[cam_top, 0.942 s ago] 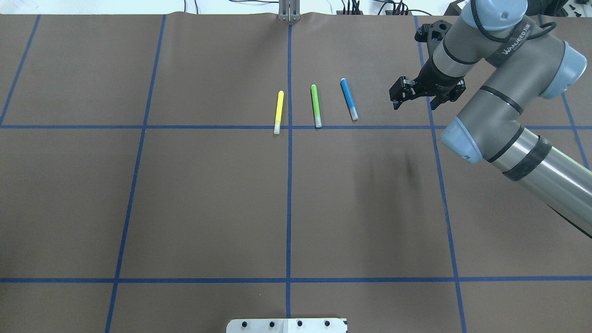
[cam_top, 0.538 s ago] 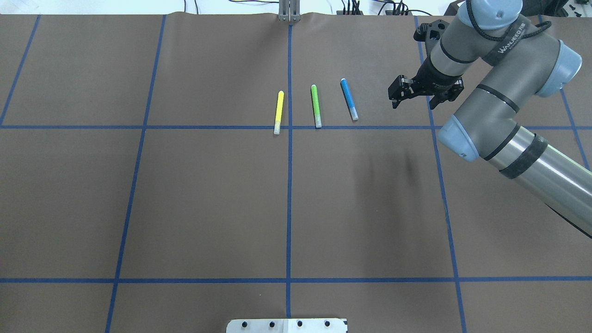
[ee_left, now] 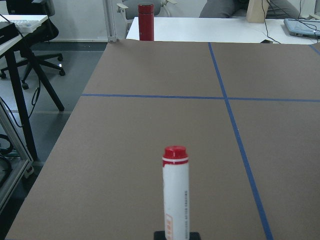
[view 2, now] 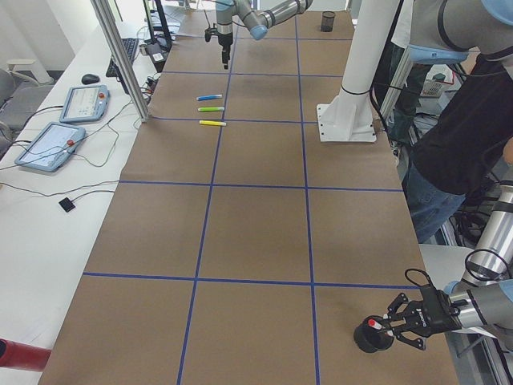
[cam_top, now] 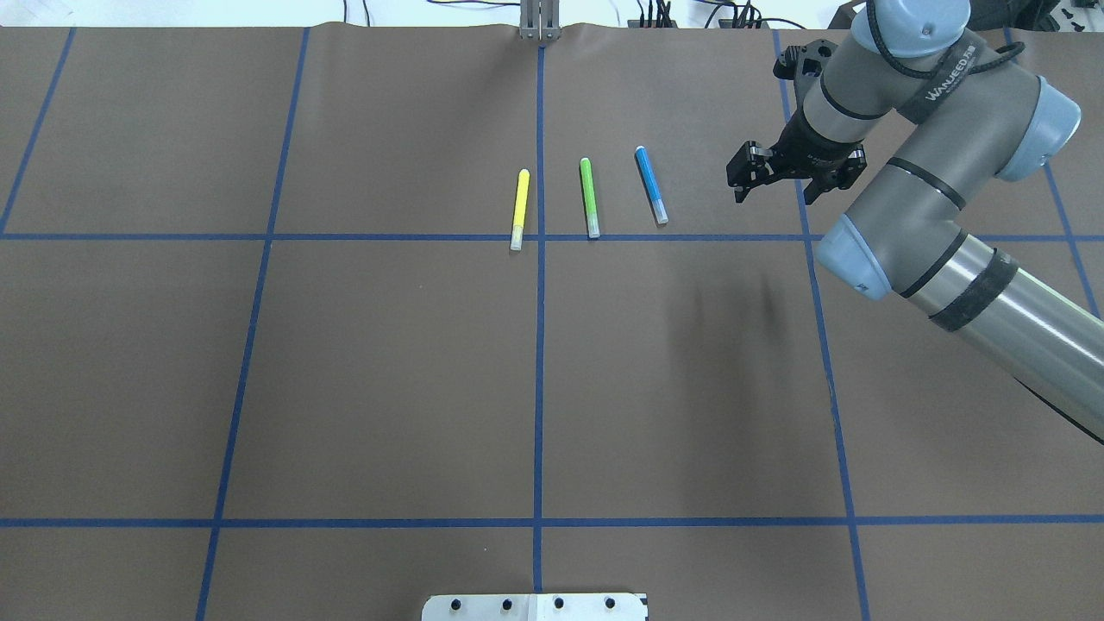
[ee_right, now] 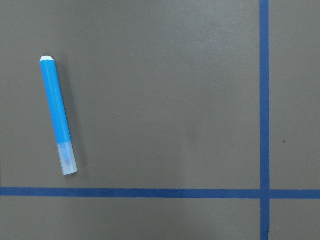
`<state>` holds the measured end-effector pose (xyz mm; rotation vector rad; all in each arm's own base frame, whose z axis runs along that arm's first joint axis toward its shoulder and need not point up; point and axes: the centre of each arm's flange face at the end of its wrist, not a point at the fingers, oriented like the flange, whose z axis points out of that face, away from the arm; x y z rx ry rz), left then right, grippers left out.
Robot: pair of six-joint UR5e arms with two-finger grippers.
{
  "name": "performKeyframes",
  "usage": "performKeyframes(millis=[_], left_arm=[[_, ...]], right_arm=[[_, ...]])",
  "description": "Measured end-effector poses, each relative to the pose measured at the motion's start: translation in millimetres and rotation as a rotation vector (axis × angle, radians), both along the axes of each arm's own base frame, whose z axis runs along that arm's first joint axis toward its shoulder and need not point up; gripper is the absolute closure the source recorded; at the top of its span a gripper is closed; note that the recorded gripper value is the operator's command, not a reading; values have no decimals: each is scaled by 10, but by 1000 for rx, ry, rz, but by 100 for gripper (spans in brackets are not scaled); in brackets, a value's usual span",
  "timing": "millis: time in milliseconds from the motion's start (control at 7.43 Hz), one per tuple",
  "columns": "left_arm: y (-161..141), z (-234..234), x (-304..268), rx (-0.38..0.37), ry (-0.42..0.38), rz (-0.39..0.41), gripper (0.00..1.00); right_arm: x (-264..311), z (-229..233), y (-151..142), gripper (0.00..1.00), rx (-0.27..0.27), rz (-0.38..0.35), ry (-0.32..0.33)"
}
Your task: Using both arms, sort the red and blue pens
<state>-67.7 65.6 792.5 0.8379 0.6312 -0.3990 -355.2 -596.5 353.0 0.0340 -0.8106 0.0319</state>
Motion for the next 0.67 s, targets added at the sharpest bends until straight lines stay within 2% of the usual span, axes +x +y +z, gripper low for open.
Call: performKeyframes(millis=[135, 269, 404, 673], left_arm=[[9, 26, 3, -5, 1, 0, 40], [22, 48, 7, -9, 2, 0, 23], [29, 59, 9, -10, 2, -1, 10], [30, 63, 10, -10, 3, -1, 6]], right_arm=[[-1, 6, -2, 1, -1, 1, 1], [-1, 7, -3, 1, -1, 1, 1], [-1, 11, -4, 1, -2, 2, 2], [-1, 14, -3, 1, -3, 2, 2]])
